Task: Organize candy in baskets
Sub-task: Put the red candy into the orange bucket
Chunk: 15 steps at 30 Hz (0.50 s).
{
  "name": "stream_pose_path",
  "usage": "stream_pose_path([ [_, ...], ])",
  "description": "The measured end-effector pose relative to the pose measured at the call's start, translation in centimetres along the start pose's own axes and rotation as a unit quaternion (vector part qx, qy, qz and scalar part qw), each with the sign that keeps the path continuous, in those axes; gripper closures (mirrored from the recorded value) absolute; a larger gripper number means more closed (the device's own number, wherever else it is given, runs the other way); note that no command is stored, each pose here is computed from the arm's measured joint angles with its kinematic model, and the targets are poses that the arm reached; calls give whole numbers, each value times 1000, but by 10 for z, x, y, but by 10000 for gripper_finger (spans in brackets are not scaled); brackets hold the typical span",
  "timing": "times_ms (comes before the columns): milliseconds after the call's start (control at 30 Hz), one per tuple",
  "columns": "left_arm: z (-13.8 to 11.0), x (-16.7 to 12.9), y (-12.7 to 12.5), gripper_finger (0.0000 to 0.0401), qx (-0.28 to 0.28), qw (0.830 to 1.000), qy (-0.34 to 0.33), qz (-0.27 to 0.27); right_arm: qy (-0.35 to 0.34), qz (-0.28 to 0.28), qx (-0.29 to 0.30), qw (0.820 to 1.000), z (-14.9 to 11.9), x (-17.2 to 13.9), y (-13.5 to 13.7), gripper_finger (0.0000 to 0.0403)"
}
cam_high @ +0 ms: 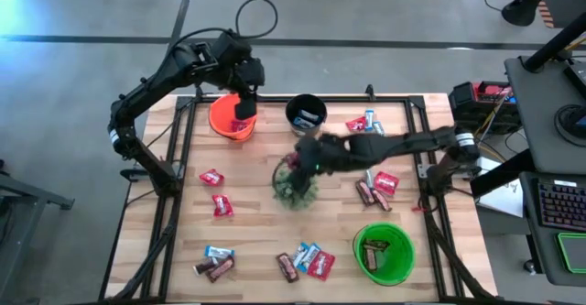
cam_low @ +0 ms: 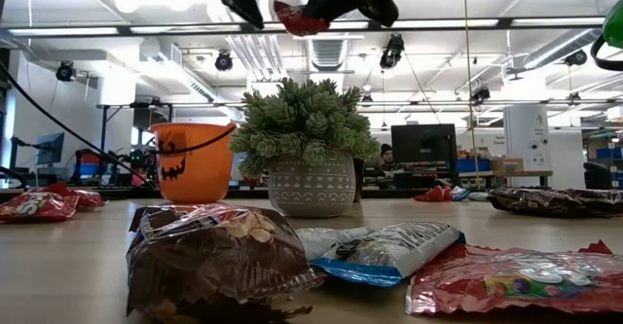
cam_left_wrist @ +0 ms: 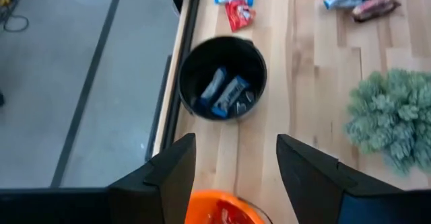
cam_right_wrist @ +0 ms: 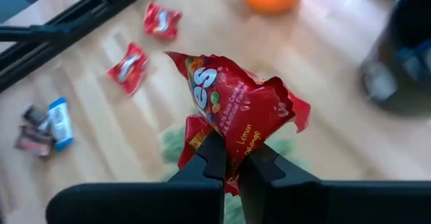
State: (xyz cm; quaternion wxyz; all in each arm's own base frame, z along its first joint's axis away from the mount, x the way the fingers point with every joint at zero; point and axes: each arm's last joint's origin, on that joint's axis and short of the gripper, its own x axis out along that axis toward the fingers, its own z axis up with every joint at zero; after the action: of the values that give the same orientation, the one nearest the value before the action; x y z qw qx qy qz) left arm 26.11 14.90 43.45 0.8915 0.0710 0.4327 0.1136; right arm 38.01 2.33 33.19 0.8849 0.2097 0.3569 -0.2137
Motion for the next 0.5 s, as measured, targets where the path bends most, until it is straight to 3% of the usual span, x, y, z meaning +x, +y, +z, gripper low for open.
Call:
stream_pose_path([
  [500, 18, -4, 5, 211, -8, 994, -113, -8, -50, 23, -104, 993, 61, -42, -93, 394],
])
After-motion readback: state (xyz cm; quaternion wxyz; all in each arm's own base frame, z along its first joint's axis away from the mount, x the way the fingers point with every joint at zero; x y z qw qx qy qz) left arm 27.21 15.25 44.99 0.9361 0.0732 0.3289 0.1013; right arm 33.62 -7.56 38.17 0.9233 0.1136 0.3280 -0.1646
